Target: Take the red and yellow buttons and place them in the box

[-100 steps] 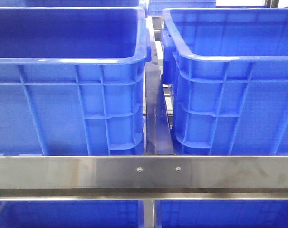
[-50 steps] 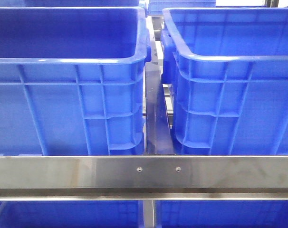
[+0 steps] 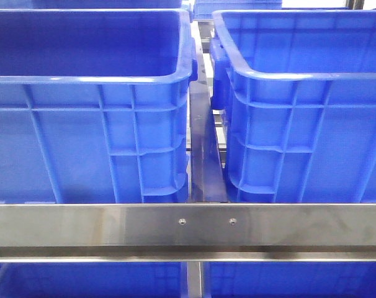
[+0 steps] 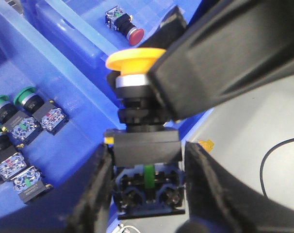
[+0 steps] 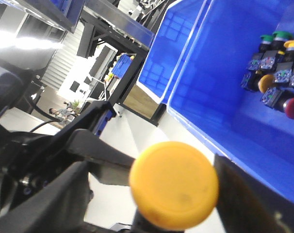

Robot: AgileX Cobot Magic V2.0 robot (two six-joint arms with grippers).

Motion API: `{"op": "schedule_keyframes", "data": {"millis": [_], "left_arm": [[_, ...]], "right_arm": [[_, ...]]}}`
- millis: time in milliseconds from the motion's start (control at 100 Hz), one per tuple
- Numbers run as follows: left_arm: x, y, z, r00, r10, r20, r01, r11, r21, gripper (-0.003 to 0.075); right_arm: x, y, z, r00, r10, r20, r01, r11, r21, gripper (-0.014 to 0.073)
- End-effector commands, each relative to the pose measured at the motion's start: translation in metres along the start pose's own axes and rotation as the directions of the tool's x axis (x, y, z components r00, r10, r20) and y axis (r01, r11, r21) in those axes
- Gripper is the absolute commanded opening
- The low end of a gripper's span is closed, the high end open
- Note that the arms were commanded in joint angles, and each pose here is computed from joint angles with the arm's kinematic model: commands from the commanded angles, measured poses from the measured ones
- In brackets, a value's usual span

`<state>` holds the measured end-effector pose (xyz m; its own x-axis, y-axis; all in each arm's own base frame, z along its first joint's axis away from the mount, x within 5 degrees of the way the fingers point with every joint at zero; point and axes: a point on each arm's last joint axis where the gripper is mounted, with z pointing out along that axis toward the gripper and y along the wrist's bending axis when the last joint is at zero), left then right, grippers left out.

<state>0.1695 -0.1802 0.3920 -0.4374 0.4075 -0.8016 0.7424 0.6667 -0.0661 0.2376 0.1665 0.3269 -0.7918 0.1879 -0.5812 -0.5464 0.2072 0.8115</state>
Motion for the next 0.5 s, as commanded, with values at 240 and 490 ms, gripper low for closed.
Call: {"op": "schedule_keyframes", "data": {"millis": [240, 490], "left_arm": [[-0.0140, -0.0040, -0.0148, 0.993, -0.005, 0.115, 0.004, 1.000, 0.016, 0.0043], [-0.0129, -0.0041, -0.0146, 0.995, -0.005, 0.103, 0.003, 1.000, 0.016, 0.0424]], "right_arm": [[-0.0143, 0.0240, -0.0034, 0.996, 0.029, 0.087, -0.017, 0.991, -0.135, 0.0154], [-0.0144, 0.0238, -0.0036, 0.996, 0.029, 0.087, -0.017, 0.991, -0.134, 0.0146]]}}
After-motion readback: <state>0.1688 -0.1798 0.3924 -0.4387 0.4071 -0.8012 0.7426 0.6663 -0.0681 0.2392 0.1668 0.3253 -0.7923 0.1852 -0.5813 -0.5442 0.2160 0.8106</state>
